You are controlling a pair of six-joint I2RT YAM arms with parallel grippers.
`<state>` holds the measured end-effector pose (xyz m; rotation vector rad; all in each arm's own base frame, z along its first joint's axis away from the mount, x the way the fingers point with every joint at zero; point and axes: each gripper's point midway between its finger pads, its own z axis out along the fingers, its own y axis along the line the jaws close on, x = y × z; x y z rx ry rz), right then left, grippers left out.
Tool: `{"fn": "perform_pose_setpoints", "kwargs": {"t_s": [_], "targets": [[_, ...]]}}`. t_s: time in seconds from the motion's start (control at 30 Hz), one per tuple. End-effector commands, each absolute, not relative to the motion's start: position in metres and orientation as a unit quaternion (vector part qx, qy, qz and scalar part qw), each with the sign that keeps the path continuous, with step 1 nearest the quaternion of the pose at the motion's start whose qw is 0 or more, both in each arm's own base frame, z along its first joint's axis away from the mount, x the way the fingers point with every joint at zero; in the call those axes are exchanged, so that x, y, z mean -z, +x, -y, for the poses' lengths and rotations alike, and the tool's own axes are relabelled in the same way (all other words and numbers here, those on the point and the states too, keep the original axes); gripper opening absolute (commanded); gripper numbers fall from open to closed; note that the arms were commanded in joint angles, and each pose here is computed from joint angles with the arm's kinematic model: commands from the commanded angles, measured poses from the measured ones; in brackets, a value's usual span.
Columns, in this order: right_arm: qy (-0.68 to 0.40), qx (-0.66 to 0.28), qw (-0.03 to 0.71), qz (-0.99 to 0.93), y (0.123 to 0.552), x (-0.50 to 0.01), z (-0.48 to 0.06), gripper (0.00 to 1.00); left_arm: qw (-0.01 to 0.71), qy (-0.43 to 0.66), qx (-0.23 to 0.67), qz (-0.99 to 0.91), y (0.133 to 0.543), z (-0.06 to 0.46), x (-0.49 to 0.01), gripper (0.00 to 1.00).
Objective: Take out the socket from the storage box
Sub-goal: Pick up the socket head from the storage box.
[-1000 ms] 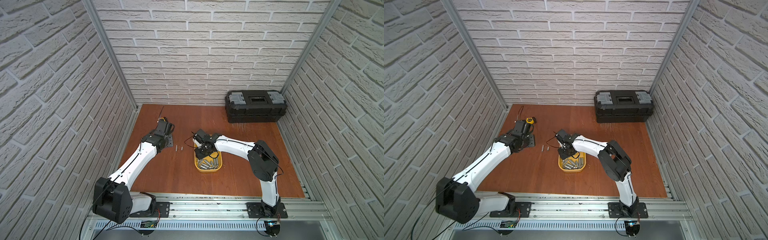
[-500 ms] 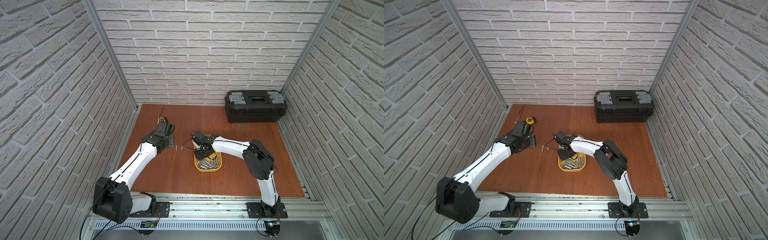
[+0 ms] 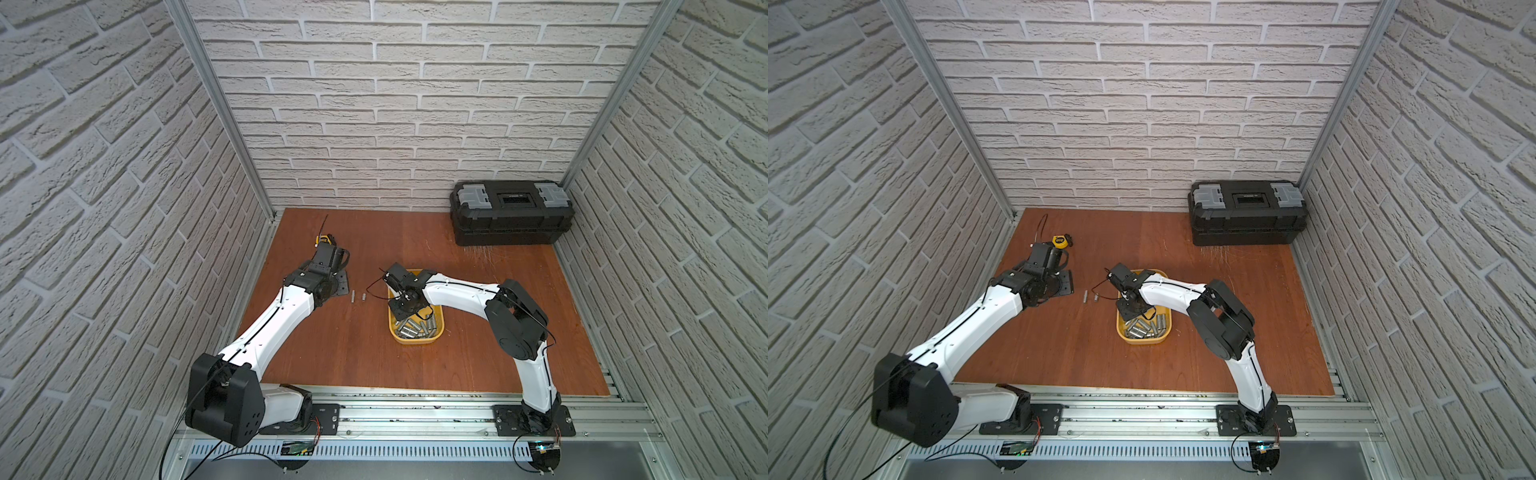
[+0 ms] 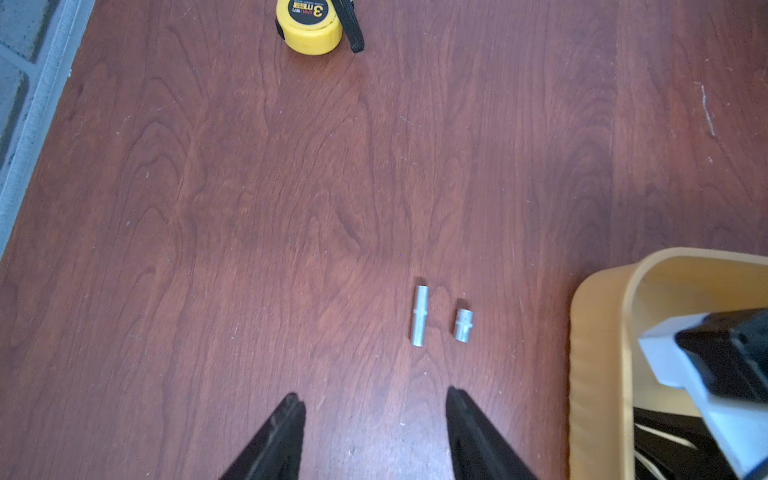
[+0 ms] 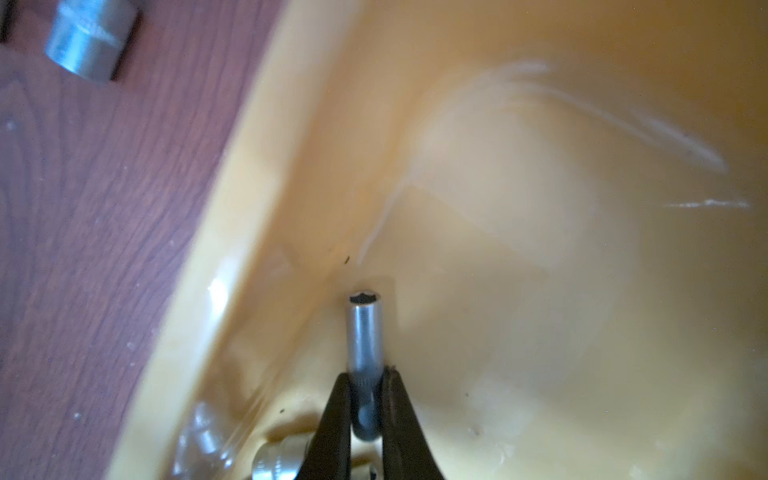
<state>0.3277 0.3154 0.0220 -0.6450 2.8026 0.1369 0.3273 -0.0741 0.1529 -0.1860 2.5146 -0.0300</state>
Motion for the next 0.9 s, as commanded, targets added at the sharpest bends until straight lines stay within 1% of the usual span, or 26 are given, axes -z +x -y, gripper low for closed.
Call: {"fn": "perform_pose_setpoints", "kwargs": {"t_s": [0.0, 0.17, 0.27, 0.37, 0.5, 0.6, 0.67, 0.87], "targets": [[-0.223, -0.028, 0.11, -0.968, 0.32, -0.005, -0.305, 0.09, 0.308, -0.072, 0.019, -0.948, 0.329, 0.077, -0.149, 0.59], [-0.213, -0.05, 0.124, -0.968, 0.325, -0.024, -0.303, 0.07, 0.308, -0.068, 0.023, -0.949, 0.328, 0.081, -0.149, 0.58], [-0.209, -0.065, 0.151, -0.964, 0.332, -0.051, -0.3, 0.07, 0.31, -0.065, 0.025, -0.948, 0.329, 0.083, -0.151, 0.59], [-0.197, -0.084, 0.189, -0.958, 0.342, -0.09, -0.295, 0.07, 0.311, -0.061, 0.026, -0.948, 0.331, 0.086, -0.152, 0.59], [-0.18, -0.093, 0.231, -0.952, 0.353, -0.132, -0.277, 0.07, 0.311, -0.057, 0.029, -0.948, 0.333, 0.09, -0.151, 0.59], [-0.158, -0.081, 0.254, -0.951, 0.36, -0.154, -0.251, 0.07, 0.31, -0.052, 0.031, -0.949, 0.333, 0.094, -0.15, 0.59], [-0.138, -0.069, 0.264, -0.952, 0.363, -0.16, -0.229, 0.07, 0.31, -0.049, 0.033, -0.949, 0.334, 0.096, -0.15, 0.59], [-0.053, -0.033, 0.249, -0.966, 0.36, -0.138, -0.149, 0.06, 0.306, -0.039, 0.039, -0.95, 0.337, 0.106, -0.147, 0.59]]}}
